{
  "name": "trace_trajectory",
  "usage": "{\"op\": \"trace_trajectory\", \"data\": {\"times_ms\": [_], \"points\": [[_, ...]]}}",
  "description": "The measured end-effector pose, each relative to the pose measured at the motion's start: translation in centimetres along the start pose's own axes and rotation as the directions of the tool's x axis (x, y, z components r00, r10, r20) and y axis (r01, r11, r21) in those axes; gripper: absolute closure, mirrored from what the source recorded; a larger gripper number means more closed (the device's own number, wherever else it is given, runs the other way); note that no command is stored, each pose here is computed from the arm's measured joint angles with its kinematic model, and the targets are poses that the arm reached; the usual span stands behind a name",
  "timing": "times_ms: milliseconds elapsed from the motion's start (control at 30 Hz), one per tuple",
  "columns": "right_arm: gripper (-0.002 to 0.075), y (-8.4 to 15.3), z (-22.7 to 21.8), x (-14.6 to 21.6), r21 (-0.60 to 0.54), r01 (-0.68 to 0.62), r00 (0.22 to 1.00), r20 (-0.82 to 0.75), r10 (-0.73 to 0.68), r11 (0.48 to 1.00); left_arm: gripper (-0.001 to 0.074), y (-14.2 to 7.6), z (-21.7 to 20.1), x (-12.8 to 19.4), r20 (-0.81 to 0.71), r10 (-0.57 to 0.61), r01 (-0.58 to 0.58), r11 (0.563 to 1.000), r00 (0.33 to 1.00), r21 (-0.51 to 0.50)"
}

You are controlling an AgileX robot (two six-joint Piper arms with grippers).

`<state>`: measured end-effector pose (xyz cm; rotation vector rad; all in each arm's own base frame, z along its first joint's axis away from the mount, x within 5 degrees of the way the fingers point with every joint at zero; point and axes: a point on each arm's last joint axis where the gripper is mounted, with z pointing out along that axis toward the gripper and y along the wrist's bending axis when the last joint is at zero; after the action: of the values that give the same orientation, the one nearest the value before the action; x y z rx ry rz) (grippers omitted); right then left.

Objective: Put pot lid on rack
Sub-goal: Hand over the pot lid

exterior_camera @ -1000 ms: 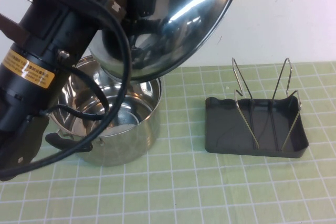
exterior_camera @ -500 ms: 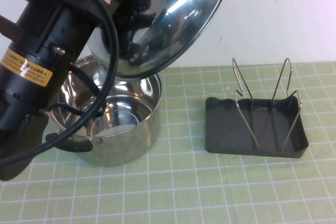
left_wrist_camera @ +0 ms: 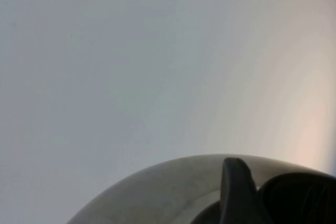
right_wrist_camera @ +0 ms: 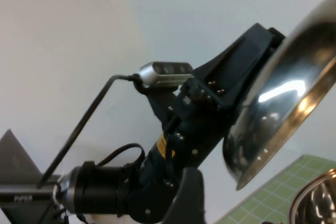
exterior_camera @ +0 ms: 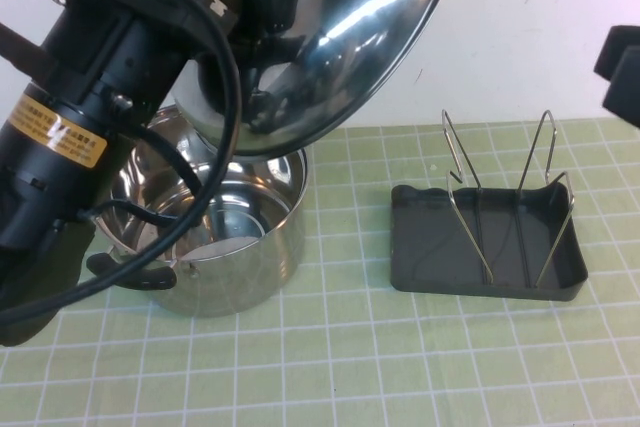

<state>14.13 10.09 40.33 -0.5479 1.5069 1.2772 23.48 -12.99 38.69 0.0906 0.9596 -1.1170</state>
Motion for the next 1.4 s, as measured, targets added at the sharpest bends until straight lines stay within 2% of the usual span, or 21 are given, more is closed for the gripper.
{"op": "trace_trajectory", "data": {"times_ms": [433, 500, 667, 967, 1100, 1167, 1233, 1300, 1367, 1400], "points": [[0.0082, -0.5, 0.2, 0.0, 0.02, -0.122, 0.992, 0.002, 0.122, 0.992, 0.0419, 1.2, -2.2, 1.7, -0.034, -0.149, 0.146, 0.986, 0.988, -0.081], [0.0082, -0.9, 0.3, 0.0, 0.035, -0.131, 0.991, 0.006, 0.131, 0.991, 0.0419, 1.0, -2.2, 1.9, -0.056, -0.169, 0.165, 0.984, 0.984, -0.066], [0.0082, -1.7, 0.9, 0.3, 0.046, -0.174, 0.985, -0.01, 0.175, 0.984, 0.0419, 0.2, -2.3, 2.6, -0.146, -0.132, 0.135, 0.991, 0.98, 0.006], [0.0082, -3.6, 4.1, 2.7, 0.036, -0.27, 0.954, -0.127, 0.272, 0.962, 0.0419, -1.3, -2.4, 3.8, -0.25, -0.065, 0.097, 0.989, 0.966, 0.116], [0.0089, -4.3, 5.8, 3.3, 0.008, -0.259, 0.949, -0.183, 0.256, 0.966, 0.0419, -2.0, -2.5, 4.4, -0.28, -0.022, 0.071, 0.984, 0.96, 0.166], [0.0123, -4.3, 6.5, 3.2, -0.019, -0.222, 0.956, -0.198, 0.214, 0.975, 0.0419, -2.2, -2.6, 4.6, -0.301, 0.006, 0.055, 0.979, 0.954, 0.195], [0.02, -4.1, 7.0, 3.1, -0.045, -0.181, 0.964, -0.204, 0.168, 0.982, 0.0419, -2.3, -2.6, 4.7, -0.308, 0.019, 0.047, 0.978, 0.951, 0.205], [0.0337, -4.0, 7.3, 2.9, -0.069, -0.145, 0.971, -0.204, 0.129, 0.987, 0.042, -2.3, -2.7, 4.8, -0.32, 0.034, 0.039, 0.975, 0.947, 0.218], [0.0505, -3.7, 7.3, 2.8, -0.099, -0.122, 0.974, -0.204, 0.1, 0.988, 0.0422, -2.3, -2.7, 4.7, -0.316, 0.034, 0.036, 0.976, 0.948, 0.213], [0.0529, -3.5, 7.4, 2.9, -0.108, -0.115, 0.974, -0.209, 0.091, 0.987, 0.0422, -2.3, -2.7, 4.7, -0.315, 0.038, 0.032, 0.976, 0.948, 0.214]]}}
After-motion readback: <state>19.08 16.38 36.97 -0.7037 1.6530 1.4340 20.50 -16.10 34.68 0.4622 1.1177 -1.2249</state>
